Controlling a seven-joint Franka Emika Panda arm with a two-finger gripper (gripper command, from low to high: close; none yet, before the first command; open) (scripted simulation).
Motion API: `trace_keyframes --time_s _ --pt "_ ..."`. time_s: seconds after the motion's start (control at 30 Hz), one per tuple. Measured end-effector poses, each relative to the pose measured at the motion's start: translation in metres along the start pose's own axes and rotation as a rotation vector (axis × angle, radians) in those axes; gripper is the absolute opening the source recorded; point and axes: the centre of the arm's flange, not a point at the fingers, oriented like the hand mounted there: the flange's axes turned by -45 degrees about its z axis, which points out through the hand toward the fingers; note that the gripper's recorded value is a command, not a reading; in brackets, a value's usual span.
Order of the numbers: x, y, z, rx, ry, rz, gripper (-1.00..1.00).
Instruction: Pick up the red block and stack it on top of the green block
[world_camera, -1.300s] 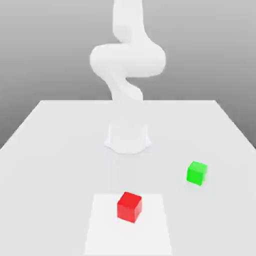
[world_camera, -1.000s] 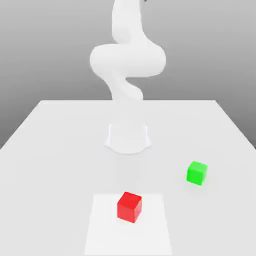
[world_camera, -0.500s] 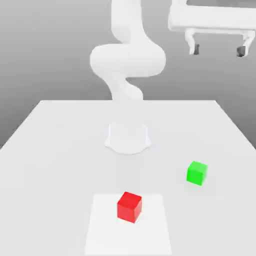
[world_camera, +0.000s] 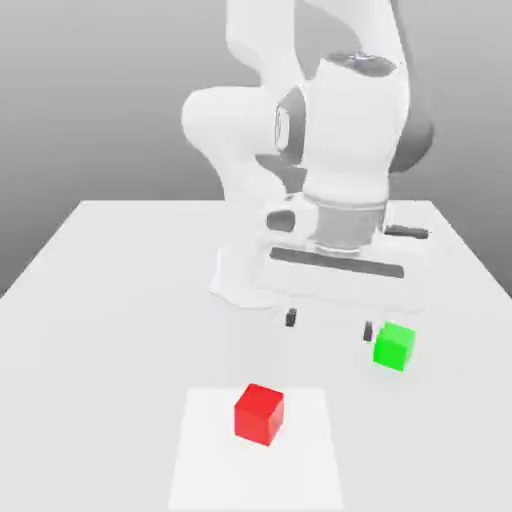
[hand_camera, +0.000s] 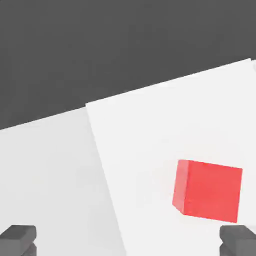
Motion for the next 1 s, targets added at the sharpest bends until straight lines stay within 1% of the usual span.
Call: trace_keyframes --time_s 0.1,0.23,0.27,0.5,0.7,1.0 --pt "0.012 0.05 0.041 0.007 -0.04 0.107 0.0" --pt "0.006 0.042 0.09 0.01 -0.047 0.081 0.0" --pt "0.005 0.042 0.1 0.011 -0.047 0.08 -1.0" --pt "0.004 0.041 0.1 0.011 -0.046 0.079 -1.0" --pt "0.004 0.036 0.039 0.01 -0.04 0.076 -1.0" --pt "-0.05 -0.033 -0.027 0.043 0.028 0.045 -1.0"
